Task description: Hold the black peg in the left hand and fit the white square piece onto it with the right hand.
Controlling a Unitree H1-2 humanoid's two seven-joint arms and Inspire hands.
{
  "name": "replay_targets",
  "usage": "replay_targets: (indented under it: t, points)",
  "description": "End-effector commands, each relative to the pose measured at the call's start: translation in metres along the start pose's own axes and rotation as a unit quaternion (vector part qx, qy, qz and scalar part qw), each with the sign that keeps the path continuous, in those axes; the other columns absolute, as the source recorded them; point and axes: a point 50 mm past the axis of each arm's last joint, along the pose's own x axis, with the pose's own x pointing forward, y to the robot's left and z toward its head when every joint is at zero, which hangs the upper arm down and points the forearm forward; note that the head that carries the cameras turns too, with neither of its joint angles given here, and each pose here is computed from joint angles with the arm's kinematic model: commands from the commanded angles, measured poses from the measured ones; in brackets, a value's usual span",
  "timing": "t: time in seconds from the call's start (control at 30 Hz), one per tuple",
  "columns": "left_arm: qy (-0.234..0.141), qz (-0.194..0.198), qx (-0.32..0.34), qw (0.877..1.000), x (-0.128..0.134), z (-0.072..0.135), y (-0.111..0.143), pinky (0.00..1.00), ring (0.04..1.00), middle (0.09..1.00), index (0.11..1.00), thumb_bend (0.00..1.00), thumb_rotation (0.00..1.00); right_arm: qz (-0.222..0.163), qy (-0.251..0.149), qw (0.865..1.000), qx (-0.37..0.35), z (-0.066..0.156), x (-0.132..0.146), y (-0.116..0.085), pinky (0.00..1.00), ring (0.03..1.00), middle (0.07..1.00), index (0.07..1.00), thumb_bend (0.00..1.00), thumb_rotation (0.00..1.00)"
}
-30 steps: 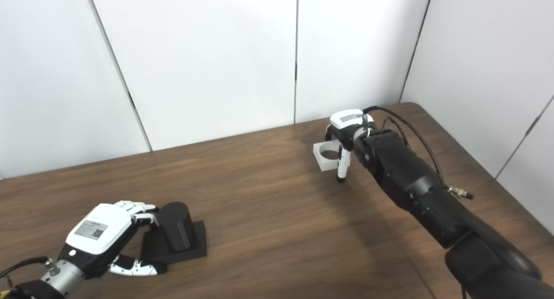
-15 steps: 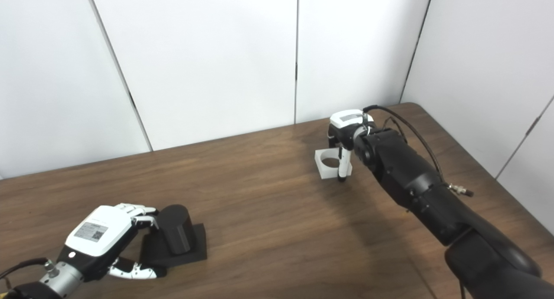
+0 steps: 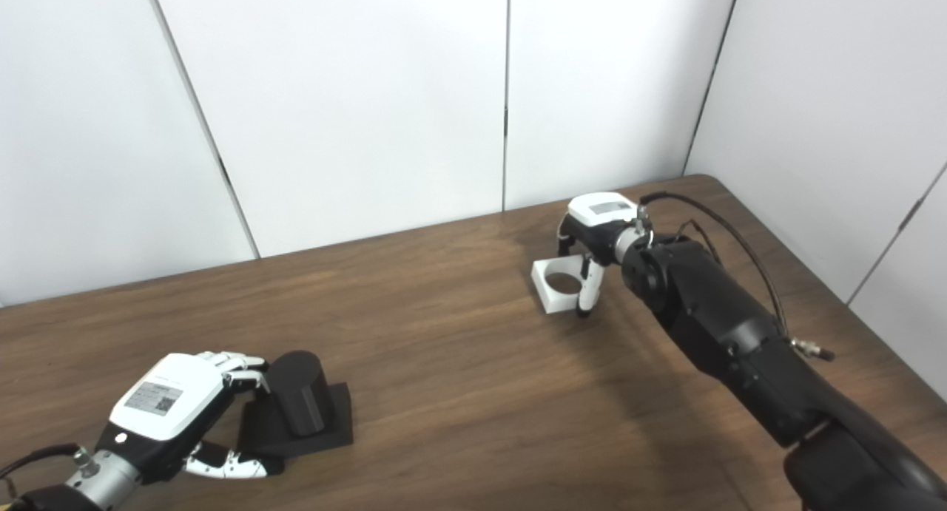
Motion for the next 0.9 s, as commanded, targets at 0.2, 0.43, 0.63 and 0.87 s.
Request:
replay_targets:
  t: [0.2,0.43,0.63,0.87]
  points:
    - [-0.006,-0.123,0.008,0.992,-0.011,0.020,-0.047,0.80,0.829,0.821,0.493,0.52,0.07,-0.086,-0.084,0.993,-0.024,0.024,-0.020,-0.062,0.91,0.839,0.760,0.479,0.52,0.13]
    - [-0.007,-0.109,-0.004,0.994,-0.002,0.031,-0.050,0.81,0.833,0.818,0.492,0.52,0.07,-0.100,-0.145,0.984,-0.033,0.045,-0.038,-0.079,0.87,0.834,0.761,0.480,0.52,0.13]
    - [-0.002,-0.129,0.011,0.992,0.007,0.038,-0.046,0.85,0.861,0.835,0.494,0.52,0.08,-0.122,-0.199,0.971,-0.046,0.066,-0.049,-0.091,0.81,0.798,0.743,0.478,0.52,0.13]
    - [-0.003,-0.119,0.018,0.993,0.015,0.046,-0.045,0.83,0.849,0.817,0.493,0.52,0.08,-0.131,-0.258,0.956,-0.054,0.096,-0.059,-0.100,0.79,0.799,0.741,0.478,0.52,0.13]
